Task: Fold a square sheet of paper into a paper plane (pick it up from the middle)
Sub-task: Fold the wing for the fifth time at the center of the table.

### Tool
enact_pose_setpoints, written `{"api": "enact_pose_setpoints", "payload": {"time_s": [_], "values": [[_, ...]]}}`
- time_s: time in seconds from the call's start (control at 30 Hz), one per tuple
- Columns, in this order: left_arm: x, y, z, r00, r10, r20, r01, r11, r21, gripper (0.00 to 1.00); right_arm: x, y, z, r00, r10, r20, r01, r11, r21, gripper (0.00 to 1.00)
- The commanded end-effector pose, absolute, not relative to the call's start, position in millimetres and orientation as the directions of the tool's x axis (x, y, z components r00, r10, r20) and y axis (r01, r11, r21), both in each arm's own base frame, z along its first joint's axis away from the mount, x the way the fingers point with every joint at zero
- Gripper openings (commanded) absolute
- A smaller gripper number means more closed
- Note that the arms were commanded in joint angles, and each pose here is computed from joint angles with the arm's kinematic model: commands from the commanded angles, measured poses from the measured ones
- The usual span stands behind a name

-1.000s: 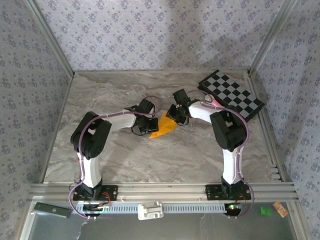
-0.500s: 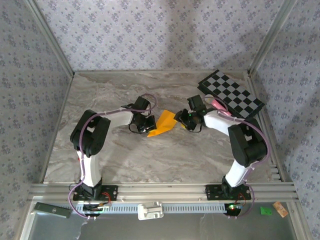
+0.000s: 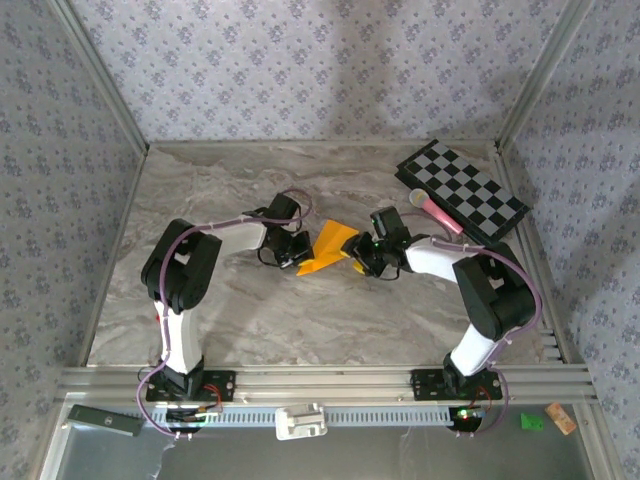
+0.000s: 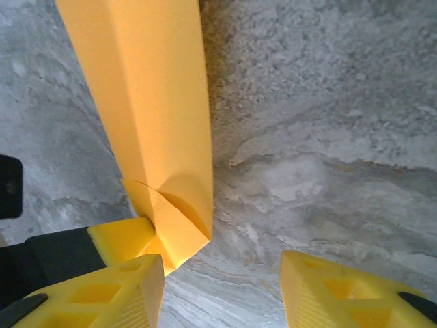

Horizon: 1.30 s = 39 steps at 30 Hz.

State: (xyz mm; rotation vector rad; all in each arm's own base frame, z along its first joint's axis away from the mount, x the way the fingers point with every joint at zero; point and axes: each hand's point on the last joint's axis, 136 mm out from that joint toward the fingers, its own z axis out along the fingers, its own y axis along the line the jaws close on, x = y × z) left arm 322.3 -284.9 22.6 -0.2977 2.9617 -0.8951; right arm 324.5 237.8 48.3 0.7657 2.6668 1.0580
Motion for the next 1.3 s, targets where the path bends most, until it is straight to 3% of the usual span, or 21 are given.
{"api": "enact_pose_setpoints", "payload": {"time_s": [0.0, 0.2, 0.63, 1.27], "values": [[309, -278, 5, -0.975, -0.204, 0.091, -0.221, 0.832, -0.508, 0.00, 324, 242, 47, -0.847, 0.529, 0.059, 0.418, 0.594, 0.687, 0.49], [309, -277, 5, -0.974, -0.206, 0.096, -0.226, 0.830, -0.509, 0.00, 331, 249, 43, -0.855, 0.514, 0.065, 0.406, 0.586, 0.702, 0.47], [309, -277, 4, -0.973, -0.207, 0.101, -0.230, 0.830, -0.509, 0.00, 344, 269, 39, -0.882, 0.465, 0.074, 0.369, 0.586, 0.722, 0.31], [311, -276, 8, -0.973, -0.208, 0.103, -0.231, 0.822, -0.521, 0.00, 336, 287, 40, -0.927, 0.368, 0.065, 0.290, 0.598, 0.747, 0.27]]}}
